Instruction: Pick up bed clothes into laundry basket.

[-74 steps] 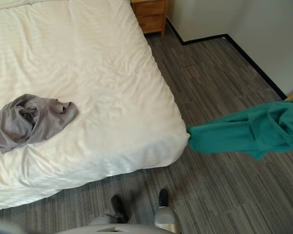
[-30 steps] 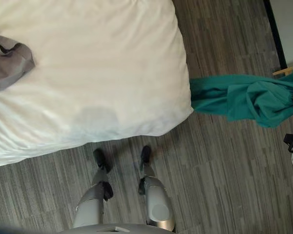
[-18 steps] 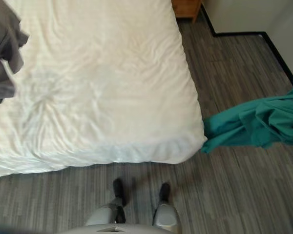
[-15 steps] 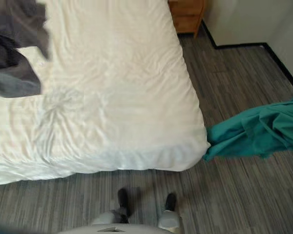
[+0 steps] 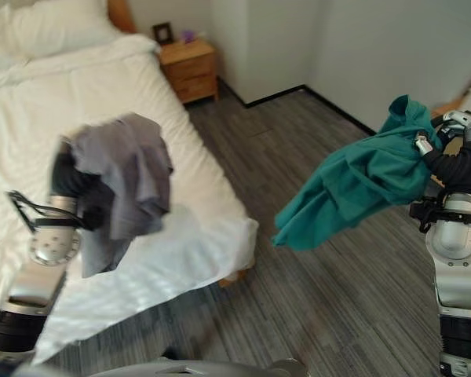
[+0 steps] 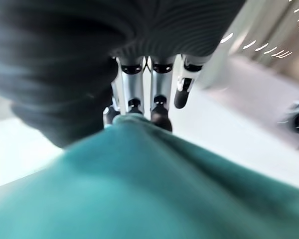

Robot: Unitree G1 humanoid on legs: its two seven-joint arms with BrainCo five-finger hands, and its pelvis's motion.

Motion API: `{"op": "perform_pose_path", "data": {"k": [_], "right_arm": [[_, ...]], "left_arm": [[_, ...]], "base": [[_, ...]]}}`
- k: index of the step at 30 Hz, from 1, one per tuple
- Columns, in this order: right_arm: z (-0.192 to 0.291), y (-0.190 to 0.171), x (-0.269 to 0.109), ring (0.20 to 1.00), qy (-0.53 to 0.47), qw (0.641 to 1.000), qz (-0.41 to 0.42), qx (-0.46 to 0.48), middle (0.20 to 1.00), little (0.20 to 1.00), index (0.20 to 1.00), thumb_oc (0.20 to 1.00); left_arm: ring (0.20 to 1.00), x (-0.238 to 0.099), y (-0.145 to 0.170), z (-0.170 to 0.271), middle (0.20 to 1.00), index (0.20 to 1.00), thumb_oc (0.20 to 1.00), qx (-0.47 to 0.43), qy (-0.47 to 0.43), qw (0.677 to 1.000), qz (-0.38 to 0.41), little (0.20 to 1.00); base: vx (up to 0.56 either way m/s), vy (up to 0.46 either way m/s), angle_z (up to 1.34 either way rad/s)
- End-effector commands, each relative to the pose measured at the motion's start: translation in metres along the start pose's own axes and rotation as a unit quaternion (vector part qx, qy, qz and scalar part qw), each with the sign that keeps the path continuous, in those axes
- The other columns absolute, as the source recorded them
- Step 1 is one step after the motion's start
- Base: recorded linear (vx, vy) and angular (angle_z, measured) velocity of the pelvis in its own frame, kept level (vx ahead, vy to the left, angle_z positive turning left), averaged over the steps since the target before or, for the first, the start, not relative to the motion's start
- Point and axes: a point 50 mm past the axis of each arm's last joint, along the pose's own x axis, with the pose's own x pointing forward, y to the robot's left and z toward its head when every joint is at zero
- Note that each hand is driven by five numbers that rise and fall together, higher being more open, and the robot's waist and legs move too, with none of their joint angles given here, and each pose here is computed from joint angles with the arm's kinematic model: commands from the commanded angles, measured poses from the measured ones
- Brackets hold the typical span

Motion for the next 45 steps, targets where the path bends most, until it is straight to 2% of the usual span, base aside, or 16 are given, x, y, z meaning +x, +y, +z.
{"op": "perform_pose_path", "data": {"k": [1,5,13,19,23,27,33,36,41,45], "right_arm": [[0.043,-0.020,0.030,0.200,-0.106,0.993,-0.052,0.010,0.200,0.200,0.200,0.200],[0.064,-0.009,0.049,0.200,-0.144,0.989,-0.039,0.010,0.200,0.200,0.200,0.200],[0.072,-0.008,0.071,0.200,-0.151,0.987,-0.047,-0.034,0.200,0.200,0.200,0.200],[0.085,0.007,0.089,0.200,-0.160,0.986,-0.027,-0.038,0.200,0.200,0.200,0.200],[0.095,0.030,0.099,0.200,-0.167,0.984,0.018,-0.054,0.200,0.200,0.200,0.200],[0.101,0.032,0.106,0.200,-0.170,0.983,0.012,-0.070,0.200,0.200,0.200,0.200],[0.107,0.004,0.114,0.200,-0.178,0.979,-0.039,-0.095,0.200,0.200,0.200,0.200],[0.090,-0.007,0.108,0.200,-0.152,0.982,-0.041,-0.107,0.200,0.200,0.200,0.200],[0.060,-0.033,0.106,0.200,-0.098,0.977,-0.053,-0.181,0.200,0.200,0.200,0.200],[0.054,-0.044,0.111,0.200,-0.082,0.970,-0.049,-0.222,0.200,0.200,0.200,0.200]], "left_arm": [[0.200,0.036,0.007,0.049,0.200,0.200,0.200,-0.063,-0.121,0.990,0.024,0.200],[0.200,0.051,-0.013,0.054,0.200,0.200,0.200,-0.115,-0.121,0.986,0.018,0.200],[0.200,0.058,-0.031,0.055,0.200,0.200,0.200,-0.114,-0.118,0.986,-0.001,0.200],[0.200,0.062,-0.033,0.053,0.200,0.200,0.200,-0.103,-0.110,0.989,0.004,0.200],[0.200,0.067,-0.032,0.049,0.200,0.200,0.200,-0.093,-0.091,0.991,0.001,0.200],[0.200,0.076,-0.028,0.050,0.200,0.200,0.200,-0.074,-0.088,0.993,0.007,0.200],[0.200,0.088,-0.043,0.073,0.200,0.200,0.200,-0.061,-0.129,0.990,-0.013,0.200],[0.200,0.084,-0.051,0.070,0.200,0.200,0.200,-0.060,-0.128,0.990,-0.030,0.200],[0.200,0.074,-0.057,0.055,0.200,0.200,0.200,-0.066,-0.100,0.992,-0.048,0.200],[0.200,0.070,-0.063,0.050,0.200,0.200,0.200,-0.071,-0.090,0.992,-0.060,0.200]], "base": [[-0.08,-0.246,-0.82],[-0.01,-0.335,-1.35],[0.20,-0.296,-1.32],[0.37,-0.120,-1.15],[0.51,-0.099,-0.78],[0.34,-0.121,-0.42],[0.35,-0.062,0.72],[0.32,-0.226,1.52],[0.45,-0.380,0.92],[0.44,-0.325,0.11]]}}
